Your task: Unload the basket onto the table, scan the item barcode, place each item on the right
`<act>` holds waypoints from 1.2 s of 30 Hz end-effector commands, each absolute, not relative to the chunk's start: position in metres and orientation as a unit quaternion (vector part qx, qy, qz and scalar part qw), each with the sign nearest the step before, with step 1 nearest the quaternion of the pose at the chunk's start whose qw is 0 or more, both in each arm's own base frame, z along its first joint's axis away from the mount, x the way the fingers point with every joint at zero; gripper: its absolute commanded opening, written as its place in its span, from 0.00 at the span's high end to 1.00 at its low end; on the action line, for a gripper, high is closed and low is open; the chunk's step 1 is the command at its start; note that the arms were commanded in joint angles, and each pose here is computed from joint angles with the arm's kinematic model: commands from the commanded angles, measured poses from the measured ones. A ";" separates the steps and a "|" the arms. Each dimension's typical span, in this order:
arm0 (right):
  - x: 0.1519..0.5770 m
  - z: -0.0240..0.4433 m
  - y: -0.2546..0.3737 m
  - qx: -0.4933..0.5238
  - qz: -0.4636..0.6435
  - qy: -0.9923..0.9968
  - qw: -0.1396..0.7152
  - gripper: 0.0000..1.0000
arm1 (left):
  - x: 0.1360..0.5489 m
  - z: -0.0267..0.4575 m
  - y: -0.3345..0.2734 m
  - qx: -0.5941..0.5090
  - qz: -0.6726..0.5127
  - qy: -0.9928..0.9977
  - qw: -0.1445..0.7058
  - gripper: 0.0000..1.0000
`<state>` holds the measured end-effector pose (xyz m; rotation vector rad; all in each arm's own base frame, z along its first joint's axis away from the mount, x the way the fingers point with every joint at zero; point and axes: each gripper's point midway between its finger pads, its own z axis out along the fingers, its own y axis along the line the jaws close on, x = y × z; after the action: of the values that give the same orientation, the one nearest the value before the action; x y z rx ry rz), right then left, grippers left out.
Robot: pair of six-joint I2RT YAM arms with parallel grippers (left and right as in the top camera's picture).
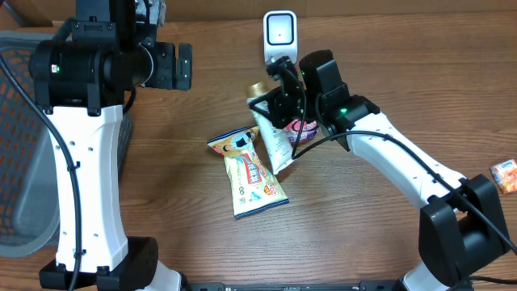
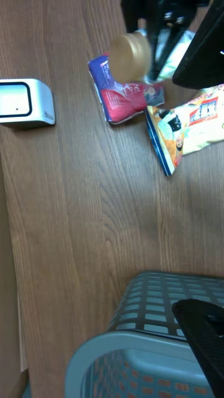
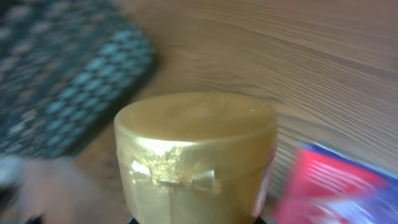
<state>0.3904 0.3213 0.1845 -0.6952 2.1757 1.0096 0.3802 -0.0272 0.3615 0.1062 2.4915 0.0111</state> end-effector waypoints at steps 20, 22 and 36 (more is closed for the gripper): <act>0.280 0.219 0.405 -0.554 0.604 0.489 0.298 0.83 | 0.383 0.361 -0.026 0.045 0.009 0.946 0.320 0.00; 0.282 0.206 0.411 -0.550 0.601 0.502 0.290 0.79 | 0.383 0.361 -0.026 0.045 0.009 0.946 0.320 0.00; 0.299 0.177 0.401 -0.528 0.597 0.539 0.273 0.89 | 0.383 0.361 -0.026 0.045 0.009 0.946 0.320 0.00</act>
<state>0.2924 0.4051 0.1718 -1.4189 1.4775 1.6158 0.3802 -0.0271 0.3615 0.1060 2.4915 0.0116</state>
